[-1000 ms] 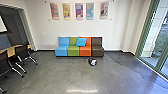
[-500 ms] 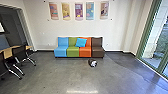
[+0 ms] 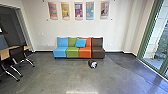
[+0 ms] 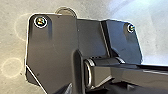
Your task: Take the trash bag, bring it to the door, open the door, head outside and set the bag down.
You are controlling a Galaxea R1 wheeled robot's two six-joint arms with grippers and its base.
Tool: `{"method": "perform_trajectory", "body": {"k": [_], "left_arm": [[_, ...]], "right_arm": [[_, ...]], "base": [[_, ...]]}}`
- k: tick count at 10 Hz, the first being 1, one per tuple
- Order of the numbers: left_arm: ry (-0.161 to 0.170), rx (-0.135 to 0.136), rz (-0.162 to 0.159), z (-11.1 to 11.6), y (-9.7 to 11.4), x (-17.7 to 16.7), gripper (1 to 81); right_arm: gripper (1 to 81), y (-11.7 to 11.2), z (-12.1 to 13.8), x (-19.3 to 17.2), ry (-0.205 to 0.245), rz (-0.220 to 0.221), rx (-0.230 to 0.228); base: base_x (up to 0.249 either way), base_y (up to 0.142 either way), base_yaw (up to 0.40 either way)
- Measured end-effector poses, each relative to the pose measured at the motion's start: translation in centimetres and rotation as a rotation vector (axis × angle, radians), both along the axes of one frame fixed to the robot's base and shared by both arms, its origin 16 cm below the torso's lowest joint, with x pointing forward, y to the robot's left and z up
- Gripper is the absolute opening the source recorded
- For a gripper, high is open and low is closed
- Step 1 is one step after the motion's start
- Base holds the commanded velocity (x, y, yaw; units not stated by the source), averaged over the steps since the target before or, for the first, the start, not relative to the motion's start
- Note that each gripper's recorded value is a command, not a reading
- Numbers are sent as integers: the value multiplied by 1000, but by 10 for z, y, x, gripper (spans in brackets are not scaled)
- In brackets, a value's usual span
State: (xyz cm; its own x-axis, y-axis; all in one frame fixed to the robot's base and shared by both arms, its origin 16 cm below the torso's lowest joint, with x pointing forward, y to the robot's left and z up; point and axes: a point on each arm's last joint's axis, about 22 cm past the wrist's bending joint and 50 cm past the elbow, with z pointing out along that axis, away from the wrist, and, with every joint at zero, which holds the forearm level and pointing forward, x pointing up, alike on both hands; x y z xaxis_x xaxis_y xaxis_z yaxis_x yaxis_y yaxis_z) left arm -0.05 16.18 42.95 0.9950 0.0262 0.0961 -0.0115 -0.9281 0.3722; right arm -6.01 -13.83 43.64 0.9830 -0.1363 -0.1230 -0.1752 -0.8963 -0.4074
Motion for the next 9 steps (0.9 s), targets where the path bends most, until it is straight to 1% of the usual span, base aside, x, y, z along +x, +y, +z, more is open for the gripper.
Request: {"method": "perform_trajectory", "body": {"k": [9], "left_arm": [[0,0,0,0,0,0,811]], "right_arm": [[811,0,0,0,-3,6,1]], "base": [[147,0,0]]}}
